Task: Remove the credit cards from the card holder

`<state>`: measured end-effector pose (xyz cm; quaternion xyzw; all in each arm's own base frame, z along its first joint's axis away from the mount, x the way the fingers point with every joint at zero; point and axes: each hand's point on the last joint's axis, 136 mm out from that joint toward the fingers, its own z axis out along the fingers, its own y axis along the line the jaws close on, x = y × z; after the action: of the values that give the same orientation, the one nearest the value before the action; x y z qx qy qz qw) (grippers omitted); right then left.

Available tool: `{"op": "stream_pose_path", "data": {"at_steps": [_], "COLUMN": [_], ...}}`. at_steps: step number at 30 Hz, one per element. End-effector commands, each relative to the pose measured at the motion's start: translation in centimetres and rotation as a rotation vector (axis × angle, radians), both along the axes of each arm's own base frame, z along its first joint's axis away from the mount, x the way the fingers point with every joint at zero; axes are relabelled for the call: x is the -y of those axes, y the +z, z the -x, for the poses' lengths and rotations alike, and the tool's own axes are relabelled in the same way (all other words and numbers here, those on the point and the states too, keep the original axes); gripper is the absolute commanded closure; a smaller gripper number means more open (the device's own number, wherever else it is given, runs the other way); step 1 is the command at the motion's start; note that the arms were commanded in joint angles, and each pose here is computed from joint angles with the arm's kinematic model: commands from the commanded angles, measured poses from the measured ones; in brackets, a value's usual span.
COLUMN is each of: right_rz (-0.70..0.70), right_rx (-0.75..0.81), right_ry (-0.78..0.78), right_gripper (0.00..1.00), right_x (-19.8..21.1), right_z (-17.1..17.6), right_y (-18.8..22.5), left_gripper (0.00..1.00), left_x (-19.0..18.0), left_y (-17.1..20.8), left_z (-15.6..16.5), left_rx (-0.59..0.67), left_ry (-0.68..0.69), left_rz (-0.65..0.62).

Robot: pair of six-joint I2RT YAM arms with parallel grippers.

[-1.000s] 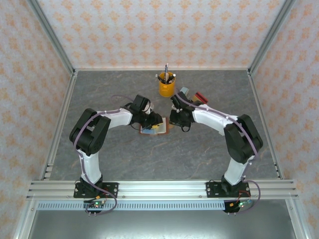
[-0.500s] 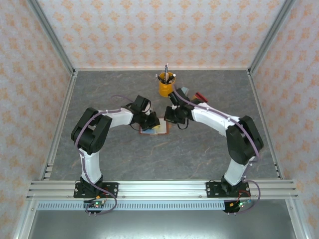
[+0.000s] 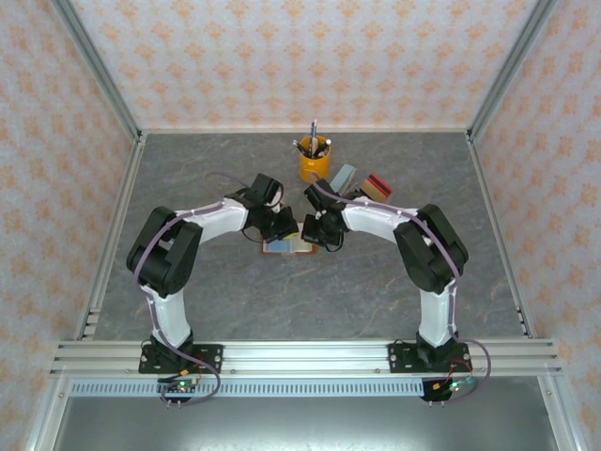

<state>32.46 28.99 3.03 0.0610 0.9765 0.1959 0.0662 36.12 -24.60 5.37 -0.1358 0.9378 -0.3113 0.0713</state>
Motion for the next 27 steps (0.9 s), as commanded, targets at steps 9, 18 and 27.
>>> {"op": "stream_pose_path", "data": {"at_steps": [9, 18, 27], "right_rz": [0.072, 0.069, 0.076], "right_rx": [-0.012, -0.021, -0.023], "right_ry": [-0.001, 0.001, 0.0], "right_gripper": [1.0, 1.0, 1.0], "right_x": [1.6, 1.5, 1.8], "right_z": [-0.4, -0.2, 0.0], "right_y": [-1.9, -2.3, -2.6], "left_gripper": [0.4, 0.42, 0.48], "left_x": [-6.9, -6.1, -5.0], "left_y": [3.0, 0.9, -0.8], "left_z": [0.1, 0.4, 0.5], "left_rx": [0.022, -0.036, -0.079], "left_ry": [0.096, 0.071, 0.043], "left_rz": [-0.247, -0.21, -0.166]}}
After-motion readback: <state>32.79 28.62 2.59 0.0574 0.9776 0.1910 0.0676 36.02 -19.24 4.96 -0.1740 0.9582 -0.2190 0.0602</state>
